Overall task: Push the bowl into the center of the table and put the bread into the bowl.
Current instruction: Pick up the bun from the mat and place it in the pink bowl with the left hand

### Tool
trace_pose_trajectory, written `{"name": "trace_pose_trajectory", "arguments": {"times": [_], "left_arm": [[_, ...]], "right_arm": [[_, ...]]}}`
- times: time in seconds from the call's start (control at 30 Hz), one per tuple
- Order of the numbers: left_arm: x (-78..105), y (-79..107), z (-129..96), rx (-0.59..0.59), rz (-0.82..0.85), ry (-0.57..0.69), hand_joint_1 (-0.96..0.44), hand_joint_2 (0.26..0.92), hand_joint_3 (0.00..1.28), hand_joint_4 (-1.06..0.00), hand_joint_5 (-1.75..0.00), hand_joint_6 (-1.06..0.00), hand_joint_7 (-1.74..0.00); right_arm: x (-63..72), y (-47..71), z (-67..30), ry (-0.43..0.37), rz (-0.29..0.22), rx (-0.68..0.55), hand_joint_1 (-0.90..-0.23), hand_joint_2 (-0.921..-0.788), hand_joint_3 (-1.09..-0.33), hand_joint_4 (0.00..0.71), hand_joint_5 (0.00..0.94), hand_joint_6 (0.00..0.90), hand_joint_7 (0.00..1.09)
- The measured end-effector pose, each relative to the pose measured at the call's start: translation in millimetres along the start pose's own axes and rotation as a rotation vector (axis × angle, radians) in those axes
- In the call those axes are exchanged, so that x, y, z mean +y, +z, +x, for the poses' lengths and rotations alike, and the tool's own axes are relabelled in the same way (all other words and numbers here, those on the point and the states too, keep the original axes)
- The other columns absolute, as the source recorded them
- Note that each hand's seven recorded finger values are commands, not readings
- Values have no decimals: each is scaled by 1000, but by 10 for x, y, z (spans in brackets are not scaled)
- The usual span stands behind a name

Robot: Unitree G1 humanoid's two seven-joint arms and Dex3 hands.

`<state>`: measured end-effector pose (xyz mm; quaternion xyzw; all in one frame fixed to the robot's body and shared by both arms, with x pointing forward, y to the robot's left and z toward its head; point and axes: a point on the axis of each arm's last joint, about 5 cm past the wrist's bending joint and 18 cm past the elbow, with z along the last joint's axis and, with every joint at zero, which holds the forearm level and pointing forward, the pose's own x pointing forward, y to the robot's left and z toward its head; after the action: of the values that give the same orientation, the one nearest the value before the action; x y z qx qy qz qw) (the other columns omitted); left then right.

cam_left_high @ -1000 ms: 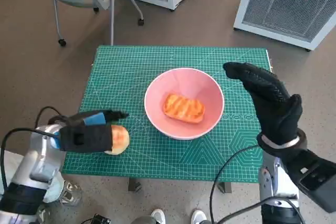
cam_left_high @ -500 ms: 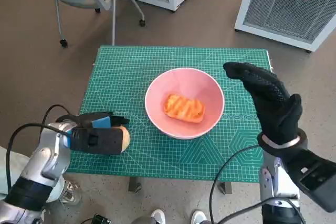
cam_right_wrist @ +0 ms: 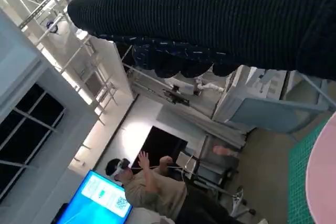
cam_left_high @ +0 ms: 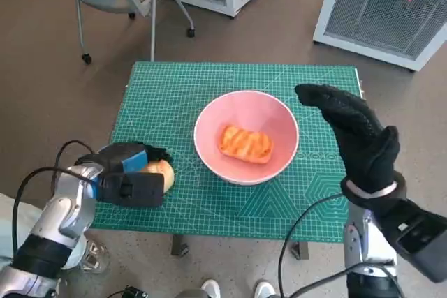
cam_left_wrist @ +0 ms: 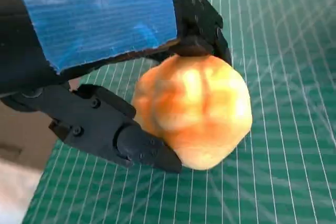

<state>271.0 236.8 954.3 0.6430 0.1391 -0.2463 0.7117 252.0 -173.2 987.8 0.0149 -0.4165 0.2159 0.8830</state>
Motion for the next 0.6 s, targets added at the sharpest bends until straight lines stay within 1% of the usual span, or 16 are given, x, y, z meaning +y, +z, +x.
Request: {"name": "trace_pose_trajectory", "arguments": {"times": [0.13,0.23,0.47,0.6], "left_arm": [[7,-16,-27,-37,-26,19,-1,900,22,-786,-1083,-717,-1052],[32,-26,-48,-69,-56,26,0,900,24,-786,-1046,-711,-1099],[121,-60,-99,-127,-142,32,1,908,29,-774,-1024,-683,-1164],[201,-90,-151,-154,-213,49,1,910,29,-776,-1025,-671,-1170]], "right_arm": [[-1,-1,-2,-1,0,1,-682,-921,-691,69,0,-1,458],[0,-3,-2,-2,1,1,-682,-921,-692,68,0,-1,457],[4,-25,-12,-8,9,10,-684,-921,-693,68,0,-1,456],[1,-37,-22,-13,12,18,-685,-921,-694,67,0,-1,455]]}}
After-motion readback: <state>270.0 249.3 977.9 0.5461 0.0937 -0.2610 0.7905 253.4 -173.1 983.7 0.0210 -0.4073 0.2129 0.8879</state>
